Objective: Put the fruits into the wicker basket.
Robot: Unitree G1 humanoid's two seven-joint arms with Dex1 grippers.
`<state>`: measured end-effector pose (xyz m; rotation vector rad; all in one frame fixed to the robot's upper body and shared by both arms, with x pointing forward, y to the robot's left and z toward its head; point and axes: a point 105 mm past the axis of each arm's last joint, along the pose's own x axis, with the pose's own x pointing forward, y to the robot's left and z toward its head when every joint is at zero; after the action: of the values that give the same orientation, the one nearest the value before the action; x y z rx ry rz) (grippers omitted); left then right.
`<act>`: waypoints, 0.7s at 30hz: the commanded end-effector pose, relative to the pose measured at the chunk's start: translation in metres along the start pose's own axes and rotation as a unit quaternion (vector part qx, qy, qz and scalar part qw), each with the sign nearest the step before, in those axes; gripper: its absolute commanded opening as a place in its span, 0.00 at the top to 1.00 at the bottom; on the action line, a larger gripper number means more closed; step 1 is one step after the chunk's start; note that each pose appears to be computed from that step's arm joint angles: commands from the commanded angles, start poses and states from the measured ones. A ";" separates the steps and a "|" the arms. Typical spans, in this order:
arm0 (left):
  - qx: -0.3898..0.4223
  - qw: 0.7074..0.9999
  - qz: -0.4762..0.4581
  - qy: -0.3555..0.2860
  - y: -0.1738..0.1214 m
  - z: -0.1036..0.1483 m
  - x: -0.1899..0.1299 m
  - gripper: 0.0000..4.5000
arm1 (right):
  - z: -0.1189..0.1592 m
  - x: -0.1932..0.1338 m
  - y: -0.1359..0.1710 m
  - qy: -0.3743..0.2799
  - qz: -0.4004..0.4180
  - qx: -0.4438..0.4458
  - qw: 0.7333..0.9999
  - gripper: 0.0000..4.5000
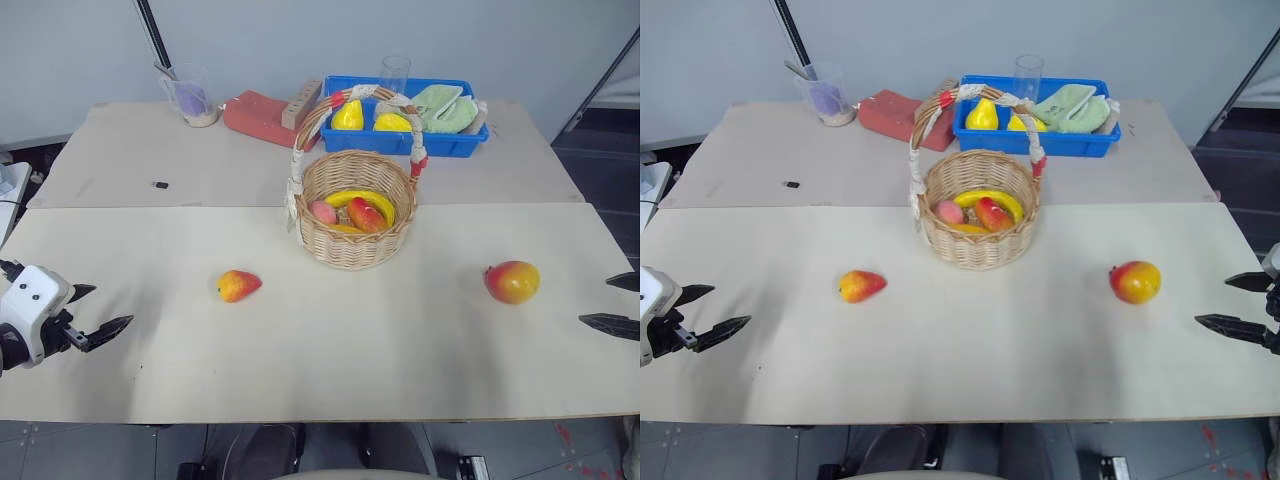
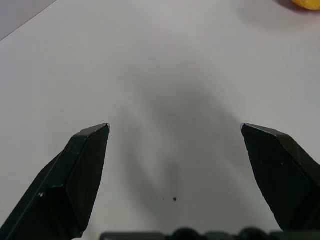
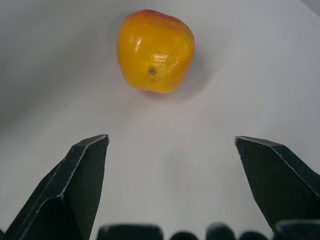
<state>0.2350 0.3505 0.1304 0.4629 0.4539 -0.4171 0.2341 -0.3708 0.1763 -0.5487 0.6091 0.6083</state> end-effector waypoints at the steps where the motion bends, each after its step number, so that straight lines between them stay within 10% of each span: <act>1: 0.019 1.000 0.012 -0.019 0.007 0.016 -0.007 0.00 | 0.007 -0.006 -0.005 -0.014 -0.014 -0.016 1.000 0.01; 21: -0.007 0.998 0.029 -0.050 0.016 0.020 -0.009 0.00 | 0.019 0.001 -0.004 -0.022 -0.011 -0.021 0.999 0.01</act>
<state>0.2426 0.3526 0.1440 0.4331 0.3838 -0.3938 0.2406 -0.3656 0.1804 -0.5604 0.5802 0.6125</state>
